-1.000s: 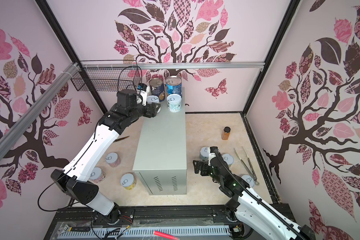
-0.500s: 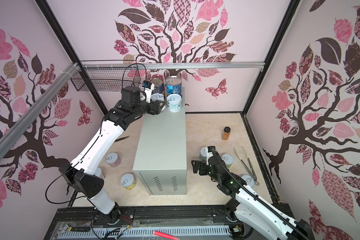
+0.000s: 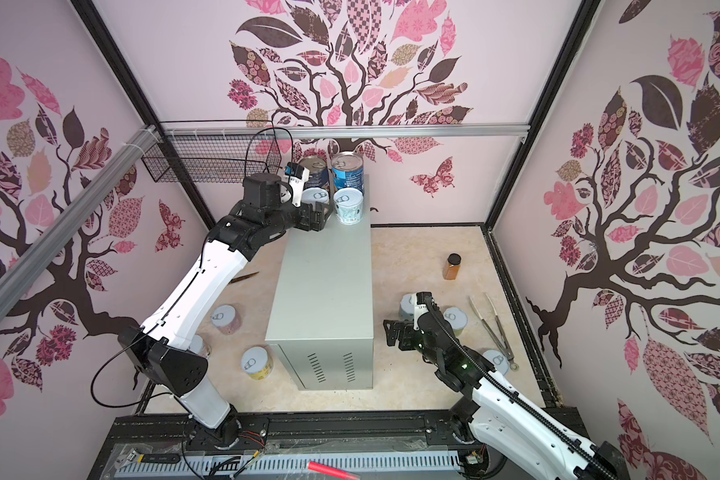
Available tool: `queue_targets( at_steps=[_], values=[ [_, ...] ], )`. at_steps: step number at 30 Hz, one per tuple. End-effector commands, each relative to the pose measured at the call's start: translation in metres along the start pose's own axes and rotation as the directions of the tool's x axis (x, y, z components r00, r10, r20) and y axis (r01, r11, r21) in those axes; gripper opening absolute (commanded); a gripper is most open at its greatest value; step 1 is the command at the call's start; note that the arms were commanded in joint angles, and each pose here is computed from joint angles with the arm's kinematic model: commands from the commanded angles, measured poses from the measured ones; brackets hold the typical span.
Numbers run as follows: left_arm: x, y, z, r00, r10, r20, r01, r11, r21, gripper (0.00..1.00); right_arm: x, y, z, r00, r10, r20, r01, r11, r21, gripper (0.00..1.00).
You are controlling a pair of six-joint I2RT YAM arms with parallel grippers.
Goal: Place and organize the canned foods onto the counter
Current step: 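Lower the pink-labelled can beside the other cans and open the left gripper, then withdraw the left gripper beside the cabinet while the right gripper lowers over a white-lidded can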
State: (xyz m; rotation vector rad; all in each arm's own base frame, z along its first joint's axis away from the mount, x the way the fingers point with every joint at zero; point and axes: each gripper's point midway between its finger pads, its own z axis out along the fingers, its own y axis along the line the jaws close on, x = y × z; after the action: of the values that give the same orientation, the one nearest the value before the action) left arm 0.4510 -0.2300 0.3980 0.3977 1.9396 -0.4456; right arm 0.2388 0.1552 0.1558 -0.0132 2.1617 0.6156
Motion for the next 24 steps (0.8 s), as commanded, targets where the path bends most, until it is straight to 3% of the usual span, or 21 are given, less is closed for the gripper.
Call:
queue_targets(
  at_steps=[1, 12, 24],
  values=[
    [-0.017, -0.009, -0.019, 0.999, 0.002, 0.041, -0.003, 1.000, 0.029, 0.91, -0.012, 0.000, -0.006, 0.999, 0.004, 0.033, -0.005, 1.000, 0.014, 1.00],
    [-0.039, -0.017, -0.070, 0.993, 0.006, 0.114, -0.010, 0.999, 0.034, 0.98, -0.021, -0.002, -0.013, 0.999, 0.023, 0.025, -0.024, 0.998, 0.059, 1.00],
    [-0.013, -0.008, -0.121, 0.993, -0.050, 0.111, 0.052, 0.998, -0.019, 0.98, -0.038, -0.010, -0.033, 0.999, 0.003, 0.051, -0.010, 0.990, 0.143, 1.00]
  ],
)
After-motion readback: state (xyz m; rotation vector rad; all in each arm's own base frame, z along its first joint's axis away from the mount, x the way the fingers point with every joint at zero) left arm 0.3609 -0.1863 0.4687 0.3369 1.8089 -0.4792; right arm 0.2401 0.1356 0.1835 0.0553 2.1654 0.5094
